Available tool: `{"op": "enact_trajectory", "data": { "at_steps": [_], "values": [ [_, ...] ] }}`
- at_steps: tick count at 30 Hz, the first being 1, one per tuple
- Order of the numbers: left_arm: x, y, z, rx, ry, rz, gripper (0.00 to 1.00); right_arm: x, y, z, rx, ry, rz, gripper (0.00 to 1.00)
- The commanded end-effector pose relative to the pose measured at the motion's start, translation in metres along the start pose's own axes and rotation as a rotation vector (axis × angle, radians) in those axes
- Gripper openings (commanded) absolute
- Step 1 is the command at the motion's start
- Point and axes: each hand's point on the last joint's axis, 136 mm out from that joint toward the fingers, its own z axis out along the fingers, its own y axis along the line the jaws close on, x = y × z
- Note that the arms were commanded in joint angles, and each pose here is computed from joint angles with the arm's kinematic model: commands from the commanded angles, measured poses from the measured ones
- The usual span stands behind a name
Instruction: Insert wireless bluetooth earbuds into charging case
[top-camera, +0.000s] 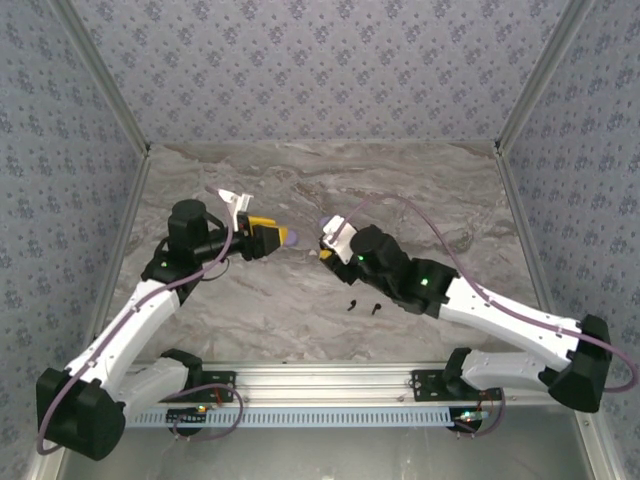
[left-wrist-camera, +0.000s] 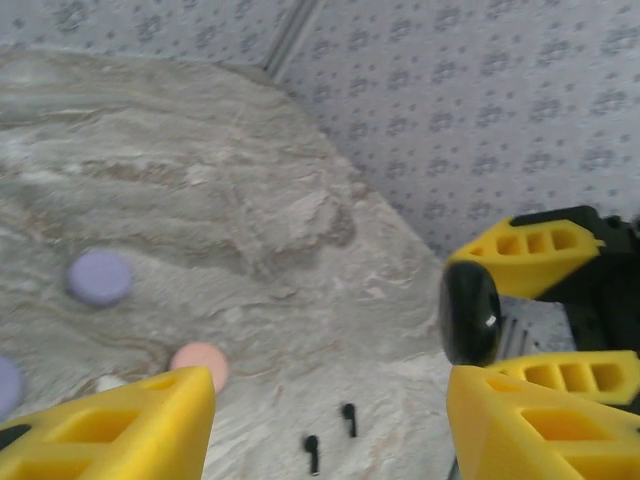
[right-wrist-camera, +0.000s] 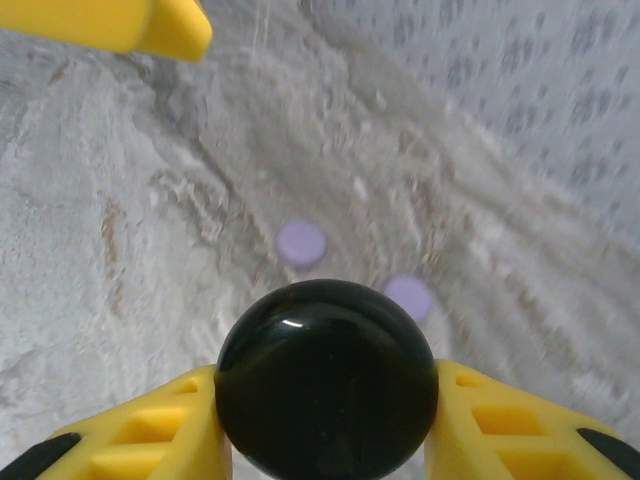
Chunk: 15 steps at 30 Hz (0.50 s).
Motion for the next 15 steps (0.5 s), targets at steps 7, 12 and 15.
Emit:
{"op": "enact_trajectory", "data": {
  "at_steps": [7,12,15],
  "values": [
    [-0.009,-0.053,0.012,0.157,0.040,0.013,0.66,-0.021,-0.004,-0.005,-0.010,-0.141,-0.207,0.43],
    [0.001,-0.065,0.035,0.215,0.098,0.010,0.70,-0.021,0.001,-0.005,-0.039,-0.157,-0.190,0.43],
    [0.010,-0.072,0.048,0.249,0.149,0.012,0.70,-0.022,0.002,-0.004,-0.045,-0.161,-0.186,0.43]
  ]
}}
